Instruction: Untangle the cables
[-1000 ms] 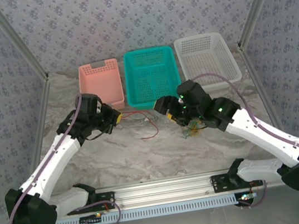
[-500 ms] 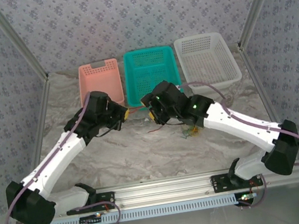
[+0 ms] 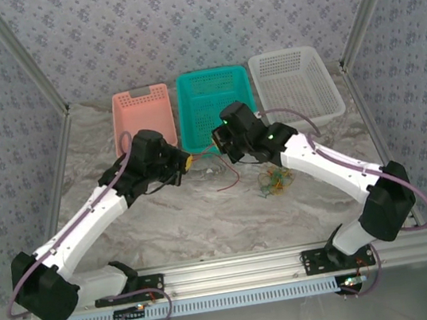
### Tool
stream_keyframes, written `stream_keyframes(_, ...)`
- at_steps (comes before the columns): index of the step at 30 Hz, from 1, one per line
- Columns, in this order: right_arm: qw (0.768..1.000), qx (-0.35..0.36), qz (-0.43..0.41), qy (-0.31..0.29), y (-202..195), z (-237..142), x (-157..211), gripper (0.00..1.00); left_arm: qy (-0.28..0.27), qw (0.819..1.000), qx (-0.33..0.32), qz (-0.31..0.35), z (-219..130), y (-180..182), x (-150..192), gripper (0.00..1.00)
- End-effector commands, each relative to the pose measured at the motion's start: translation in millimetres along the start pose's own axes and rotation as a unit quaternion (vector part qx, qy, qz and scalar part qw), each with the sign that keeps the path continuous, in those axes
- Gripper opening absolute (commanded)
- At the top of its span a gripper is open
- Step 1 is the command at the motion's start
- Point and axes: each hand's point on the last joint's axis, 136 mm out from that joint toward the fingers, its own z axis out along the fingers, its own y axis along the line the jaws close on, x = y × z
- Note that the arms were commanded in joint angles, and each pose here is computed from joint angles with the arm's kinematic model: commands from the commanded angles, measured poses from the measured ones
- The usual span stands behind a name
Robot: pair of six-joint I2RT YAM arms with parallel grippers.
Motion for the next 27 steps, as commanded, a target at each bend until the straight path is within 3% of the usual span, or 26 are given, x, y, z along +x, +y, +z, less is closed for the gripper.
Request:
stream_keyframes(1,0.999,-0.032,-0.043,-0.004,28,-11,-6,0.00,0.011,1.000,0.016,-0.002,-3,-14,8,0.01)
stream_keyframes(2,0.997,-0.038,-0.064,-0.004,34,-14,-6,0.00,0.011,1.000,0.017,0.001,-3,-14,8,0.09)
stream_keyframes(5,0.992,-0.045,-0.114,0.016,50,-25,-3,0.00,0.010,1.000,0.017,0.009,-5,-13,4,0.55)
stream_keyframes(7,0.990,-0.039,-0.132,0.032,52,-30,-3,0.00,0.006,1.000,0.013,0.021,-9,-13,-2,0.71)
stream_keyframes(8,0.989,-0.038,-0.136,0.037,52,-33,-3,0.00,0.002,1.000,0.008,0.030,-12,-12,-6,0.74)
stream_keyframes(16,0.985,-0.047,-0.159,0.047,63,-55,-13,0.00,-0.018,0.993,-0.046,0.103,-31,19,-19,0.75)
stream_keyframes(27,0.974,-0.077,-0.206,0.054,110,-94,-18,0.00,-0.043,0.986,-0.081,0.138,-40,47,-30,0.73)
